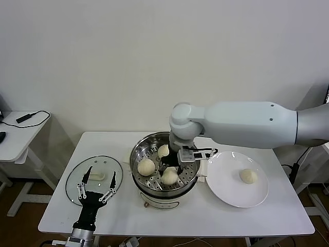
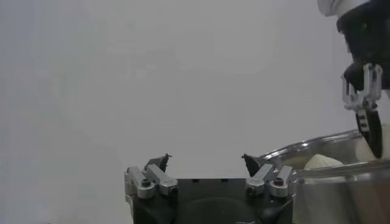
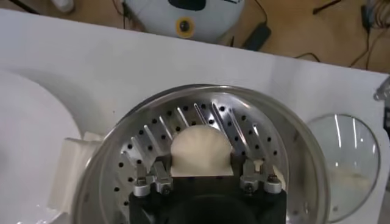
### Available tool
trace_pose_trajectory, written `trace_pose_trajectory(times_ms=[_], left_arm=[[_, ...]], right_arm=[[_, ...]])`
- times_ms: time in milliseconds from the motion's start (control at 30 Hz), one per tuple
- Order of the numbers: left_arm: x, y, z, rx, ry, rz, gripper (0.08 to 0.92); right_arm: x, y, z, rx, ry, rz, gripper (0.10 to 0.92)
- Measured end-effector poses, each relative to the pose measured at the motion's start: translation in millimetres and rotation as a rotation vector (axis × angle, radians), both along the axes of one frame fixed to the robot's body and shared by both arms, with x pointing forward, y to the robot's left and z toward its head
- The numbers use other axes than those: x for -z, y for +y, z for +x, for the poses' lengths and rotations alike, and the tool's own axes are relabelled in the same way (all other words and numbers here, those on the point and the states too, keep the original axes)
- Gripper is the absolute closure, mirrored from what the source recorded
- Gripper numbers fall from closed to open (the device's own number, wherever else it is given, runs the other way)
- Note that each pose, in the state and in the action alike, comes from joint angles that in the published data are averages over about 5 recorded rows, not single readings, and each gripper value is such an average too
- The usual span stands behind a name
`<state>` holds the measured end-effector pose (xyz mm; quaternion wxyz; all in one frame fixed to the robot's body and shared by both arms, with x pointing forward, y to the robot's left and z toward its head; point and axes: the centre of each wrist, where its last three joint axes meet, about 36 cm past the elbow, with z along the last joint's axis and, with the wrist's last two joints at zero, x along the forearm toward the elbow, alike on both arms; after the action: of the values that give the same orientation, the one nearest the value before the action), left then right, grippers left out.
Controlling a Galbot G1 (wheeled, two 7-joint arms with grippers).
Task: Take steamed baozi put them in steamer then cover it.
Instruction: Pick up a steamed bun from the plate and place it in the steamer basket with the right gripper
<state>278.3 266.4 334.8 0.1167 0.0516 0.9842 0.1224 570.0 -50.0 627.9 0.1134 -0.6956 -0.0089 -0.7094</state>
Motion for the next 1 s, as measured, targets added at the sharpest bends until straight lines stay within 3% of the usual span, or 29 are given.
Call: trace_pose_trajectory(times_ms=[367, 633, 1000], left_arm=[[2, 1, -1, 0.0, 0.0, -0.005, 0.177], [3, 5, 0, -0.006, -0.002, -0.007, 0.177], [3, 2, 0, -0.007, -0.003, -0.014, 0.177]], right_arm=[[16, 12, -6, -0.035, 0.01, -0.048, 0.317], [22, 14, -5, -0.033, -0.004, -0.059, 0.204], [-9, -3, 13, 0.066, -0.042, -0.015, 0.2]])
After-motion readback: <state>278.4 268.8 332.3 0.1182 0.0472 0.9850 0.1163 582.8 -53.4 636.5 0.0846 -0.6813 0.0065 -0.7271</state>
